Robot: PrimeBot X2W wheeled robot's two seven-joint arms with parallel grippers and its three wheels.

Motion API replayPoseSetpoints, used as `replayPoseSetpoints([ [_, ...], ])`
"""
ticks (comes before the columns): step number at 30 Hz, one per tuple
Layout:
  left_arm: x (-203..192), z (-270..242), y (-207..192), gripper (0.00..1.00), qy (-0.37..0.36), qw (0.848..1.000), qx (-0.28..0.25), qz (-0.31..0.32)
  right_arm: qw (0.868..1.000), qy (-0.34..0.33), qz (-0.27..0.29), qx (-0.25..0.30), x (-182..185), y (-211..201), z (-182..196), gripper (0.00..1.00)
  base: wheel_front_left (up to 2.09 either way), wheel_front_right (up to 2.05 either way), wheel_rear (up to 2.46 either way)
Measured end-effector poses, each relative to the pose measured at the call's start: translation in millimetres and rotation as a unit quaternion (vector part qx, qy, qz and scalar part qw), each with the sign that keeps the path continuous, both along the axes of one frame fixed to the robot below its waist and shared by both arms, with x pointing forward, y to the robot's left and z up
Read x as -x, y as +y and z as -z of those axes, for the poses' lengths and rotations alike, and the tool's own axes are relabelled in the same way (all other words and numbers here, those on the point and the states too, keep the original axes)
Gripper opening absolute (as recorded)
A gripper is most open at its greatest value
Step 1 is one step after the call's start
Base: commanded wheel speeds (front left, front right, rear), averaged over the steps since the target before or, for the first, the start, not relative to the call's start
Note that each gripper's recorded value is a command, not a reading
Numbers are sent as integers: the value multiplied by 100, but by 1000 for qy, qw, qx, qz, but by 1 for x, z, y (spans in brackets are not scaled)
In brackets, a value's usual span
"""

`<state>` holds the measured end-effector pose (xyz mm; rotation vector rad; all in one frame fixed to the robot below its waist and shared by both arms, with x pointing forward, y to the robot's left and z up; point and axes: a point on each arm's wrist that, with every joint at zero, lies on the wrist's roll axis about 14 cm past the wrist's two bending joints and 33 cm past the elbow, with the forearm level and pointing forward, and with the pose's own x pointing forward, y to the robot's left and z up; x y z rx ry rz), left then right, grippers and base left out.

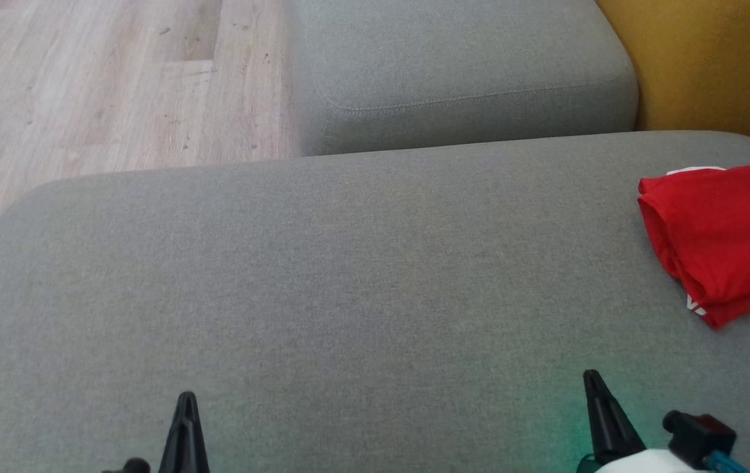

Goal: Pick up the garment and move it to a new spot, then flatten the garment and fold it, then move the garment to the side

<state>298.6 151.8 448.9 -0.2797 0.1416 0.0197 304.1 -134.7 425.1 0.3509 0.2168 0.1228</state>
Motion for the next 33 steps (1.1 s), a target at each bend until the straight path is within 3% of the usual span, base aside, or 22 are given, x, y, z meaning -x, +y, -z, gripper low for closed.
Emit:
replayPoseSetpoints([
  [16,-10,4,5,0,19,995,96,-19,995,12,43,-86,-11,-13,-5,0,0,0,0],
  [33,-21,4,12,0,31,979,197,-37,980,18,83,-179,-24,-26,-12,0,0,0,0],
])
